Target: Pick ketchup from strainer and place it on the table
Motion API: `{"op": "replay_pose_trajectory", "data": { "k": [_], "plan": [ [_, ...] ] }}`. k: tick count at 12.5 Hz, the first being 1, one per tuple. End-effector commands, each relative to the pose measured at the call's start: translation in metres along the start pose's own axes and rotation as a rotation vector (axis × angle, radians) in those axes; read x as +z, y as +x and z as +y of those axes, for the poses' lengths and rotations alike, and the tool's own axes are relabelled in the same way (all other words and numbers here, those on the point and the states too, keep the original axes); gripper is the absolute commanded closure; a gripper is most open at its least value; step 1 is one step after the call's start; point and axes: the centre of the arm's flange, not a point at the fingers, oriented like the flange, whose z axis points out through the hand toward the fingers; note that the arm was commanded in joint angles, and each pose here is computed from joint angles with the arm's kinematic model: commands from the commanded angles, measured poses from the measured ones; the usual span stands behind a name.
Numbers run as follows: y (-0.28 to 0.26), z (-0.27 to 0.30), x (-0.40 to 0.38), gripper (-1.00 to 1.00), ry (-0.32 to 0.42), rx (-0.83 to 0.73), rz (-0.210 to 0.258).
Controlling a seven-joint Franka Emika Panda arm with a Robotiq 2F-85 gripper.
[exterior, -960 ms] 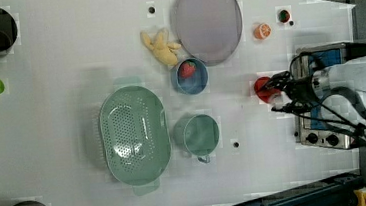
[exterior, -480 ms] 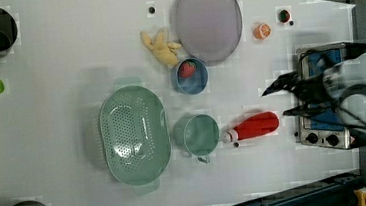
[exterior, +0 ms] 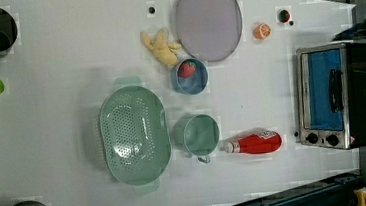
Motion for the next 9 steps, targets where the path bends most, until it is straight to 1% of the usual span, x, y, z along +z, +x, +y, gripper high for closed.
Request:
{"op": "replay_pose_trajectory", "data": {
  "k": [1, 2, 3, 5, 9],
  "plan": [
    [-0.008, -0.002, -0.011, -1.00, -0.075, -0.002, -0.083],
    [-0.009, 0.002, -0.019, -1.00, -0.097, 0.001, -0.104],
    [-0.008, 0.004, -0.024, -1.00, -0.102, 0.004, -0.110],
    [-0.002, 0.007, -0.027, -1.00, -0.091, 0.016, -0.097],
    [0.001, 0.009, -0.019, -1.00, -0.099, 0.022, -0.106]
  ]
}}
